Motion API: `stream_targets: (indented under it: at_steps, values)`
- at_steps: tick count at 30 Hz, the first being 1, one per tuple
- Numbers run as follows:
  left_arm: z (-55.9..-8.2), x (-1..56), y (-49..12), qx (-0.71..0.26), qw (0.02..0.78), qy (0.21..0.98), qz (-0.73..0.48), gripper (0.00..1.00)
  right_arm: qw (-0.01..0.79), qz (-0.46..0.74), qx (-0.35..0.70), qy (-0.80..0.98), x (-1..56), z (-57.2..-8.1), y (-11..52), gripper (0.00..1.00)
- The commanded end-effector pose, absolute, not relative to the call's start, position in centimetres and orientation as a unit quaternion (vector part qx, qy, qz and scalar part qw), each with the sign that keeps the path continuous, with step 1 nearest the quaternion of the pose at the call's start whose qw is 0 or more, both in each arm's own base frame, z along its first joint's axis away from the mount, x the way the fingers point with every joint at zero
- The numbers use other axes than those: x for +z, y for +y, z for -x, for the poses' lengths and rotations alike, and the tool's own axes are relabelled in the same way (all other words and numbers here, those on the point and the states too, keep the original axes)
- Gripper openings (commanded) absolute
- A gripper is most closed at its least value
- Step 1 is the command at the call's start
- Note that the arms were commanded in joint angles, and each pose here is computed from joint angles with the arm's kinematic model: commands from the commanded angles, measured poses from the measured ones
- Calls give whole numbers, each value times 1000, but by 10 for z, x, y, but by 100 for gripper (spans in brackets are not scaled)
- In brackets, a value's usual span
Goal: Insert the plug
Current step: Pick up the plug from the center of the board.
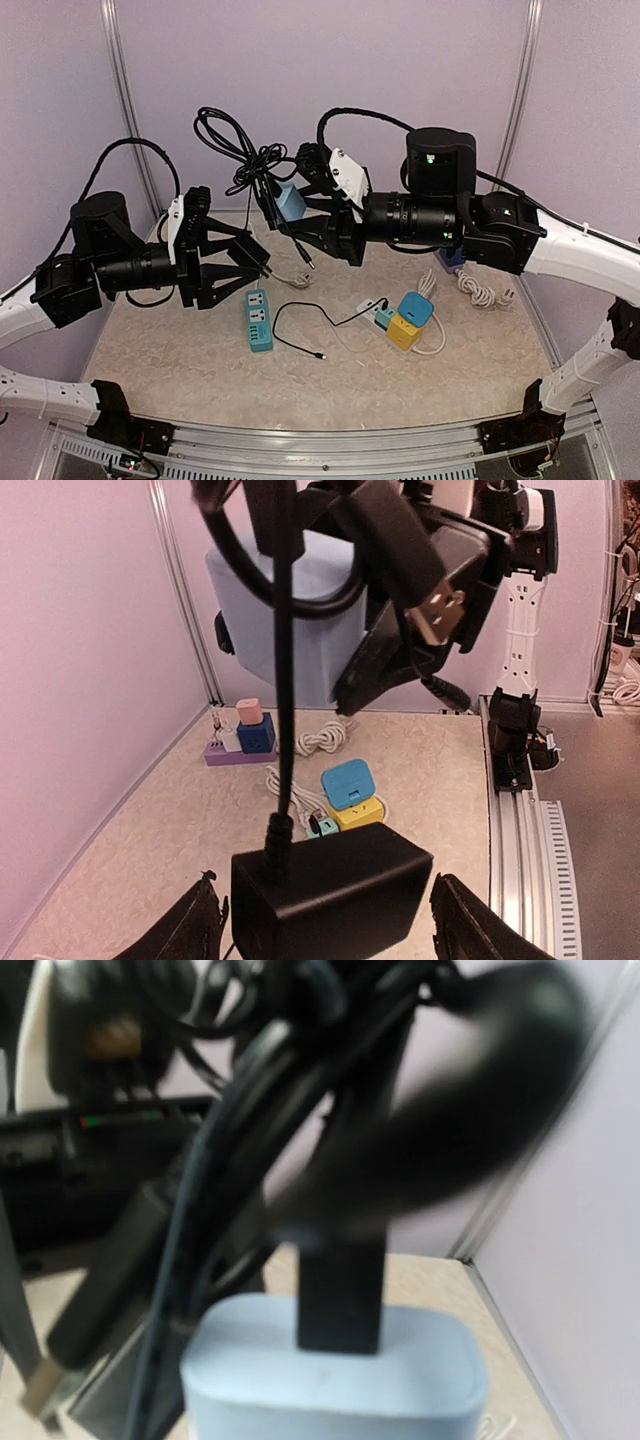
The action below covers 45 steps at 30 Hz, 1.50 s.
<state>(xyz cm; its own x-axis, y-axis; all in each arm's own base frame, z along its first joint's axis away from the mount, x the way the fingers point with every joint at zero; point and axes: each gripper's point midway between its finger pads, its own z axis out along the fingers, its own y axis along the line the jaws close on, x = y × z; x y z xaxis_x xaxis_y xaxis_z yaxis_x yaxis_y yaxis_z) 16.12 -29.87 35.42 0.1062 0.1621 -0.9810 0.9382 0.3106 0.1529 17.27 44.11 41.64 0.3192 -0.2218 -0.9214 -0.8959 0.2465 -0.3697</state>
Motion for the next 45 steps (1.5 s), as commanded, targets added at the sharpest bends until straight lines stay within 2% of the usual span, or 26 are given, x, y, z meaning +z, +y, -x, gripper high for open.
stream_targets:
  at_steps: [1, 6, 19, 27, 32, 39, 40, 42, 45]
  values:
    - [-142, 367, -294, -360, 580, 532, -501, 68, 610, 541, 339, 470, 451, -162, 429, 0]
    - [-142, 368, -305, -393, 560, 538, -493, 66, 610, 541, 348, 463, 454, -162, 430, 0]
    - [-141, 381, -314, -425, 559, 520, -486, 68, 601, 560, 385, 422, 466, -144, 425, 0]
    - [-131, 387, -321, -456, 547, 497, -496, 62, 602, 559, 386, 420, 469, -146, 427, 0]
    - [-127, 388, -325, -462, 541, 490, -504, 52, 602, 559, 383, 423, 467, -147, 428, 0]
    - [-124, 392, -329, -469, 537, 483, -508, 51, 599, 560, 376, 432, 462, -152, 431, 0]
    - [-123, 392, -329, -469, 535, 483, -510, 49, 599, 560, 377, 432, 462, -152, 431, 0]
    - [-123, 390, -329, -467, 534, 485, -511, 38, 599, 559, 377, 432, 462, -152, 431, 0]
    - [-123, 387, -328, -463, 532, 489, -513, 5, 600, 558, 374, 434, 462, -153, 430, 0]
